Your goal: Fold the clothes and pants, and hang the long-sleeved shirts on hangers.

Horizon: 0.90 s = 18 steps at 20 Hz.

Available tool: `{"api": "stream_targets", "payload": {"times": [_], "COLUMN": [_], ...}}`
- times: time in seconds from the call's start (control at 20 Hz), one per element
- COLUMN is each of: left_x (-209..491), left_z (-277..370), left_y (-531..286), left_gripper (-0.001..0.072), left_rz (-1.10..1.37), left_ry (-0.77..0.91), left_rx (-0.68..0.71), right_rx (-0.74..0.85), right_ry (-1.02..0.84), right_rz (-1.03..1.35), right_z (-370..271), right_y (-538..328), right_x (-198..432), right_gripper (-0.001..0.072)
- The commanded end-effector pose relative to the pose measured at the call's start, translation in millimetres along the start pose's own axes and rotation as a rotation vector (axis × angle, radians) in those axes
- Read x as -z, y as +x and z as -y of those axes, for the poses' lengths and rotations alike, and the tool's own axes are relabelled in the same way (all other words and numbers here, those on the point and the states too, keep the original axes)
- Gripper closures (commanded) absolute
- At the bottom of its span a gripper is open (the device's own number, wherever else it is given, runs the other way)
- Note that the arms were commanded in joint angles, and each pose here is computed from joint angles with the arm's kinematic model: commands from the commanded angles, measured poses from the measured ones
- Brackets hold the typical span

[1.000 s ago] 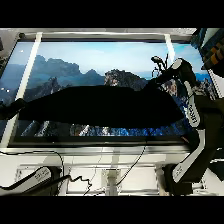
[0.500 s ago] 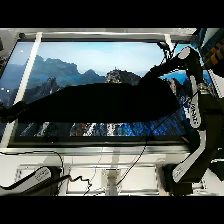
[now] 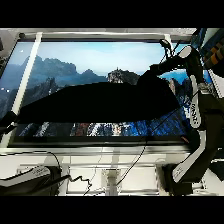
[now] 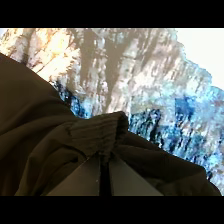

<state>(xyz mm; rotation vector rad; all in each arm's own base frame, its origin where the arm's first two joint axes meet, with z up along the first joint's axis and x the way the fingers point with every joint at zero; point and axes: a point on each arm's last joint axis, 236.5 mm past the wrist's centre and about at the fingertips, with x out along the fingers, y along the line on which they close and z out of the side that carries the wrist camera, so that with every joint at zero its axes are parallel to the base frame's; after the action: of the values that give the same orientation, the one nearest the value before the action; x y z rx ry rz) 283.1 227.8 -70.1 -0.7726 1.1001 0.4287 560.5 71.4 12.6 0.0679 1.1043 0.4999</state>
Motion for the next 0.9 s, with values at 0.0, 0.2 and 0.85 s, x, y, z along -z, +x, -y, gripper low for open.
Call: {"api": "stream_targets", "payload": {"times": [0.0, 0.2, 0.85], "left_x": [-1.9, 2.4, -49.9], "left_z": [-6.3, 3.0, 32.9], "left_y": [7.1, 34.3, 13.0], "left_gripper": [0.0199, 0.0202, 0.0695], "left_rz": [0.001, -0.035, 0.194], "left_ry": [-0.059, -0.063, 0.057], "left_rx": [0.097, 0.116, 0.087], "right_rx": [-0.004, -0.002, 0.005], "right_ry": [0.005, 0.005, 0.002], "right_rz": [0.003, 0.001, 0.001], "right_z": [-1.2, -0.7, 0.5], "right_y": [-0.2, -0.2, -1.0], "right_x": [-0.8, -0.5, -0.4], "right_gripper": [0.0689, 0.069, 0.0689]}}
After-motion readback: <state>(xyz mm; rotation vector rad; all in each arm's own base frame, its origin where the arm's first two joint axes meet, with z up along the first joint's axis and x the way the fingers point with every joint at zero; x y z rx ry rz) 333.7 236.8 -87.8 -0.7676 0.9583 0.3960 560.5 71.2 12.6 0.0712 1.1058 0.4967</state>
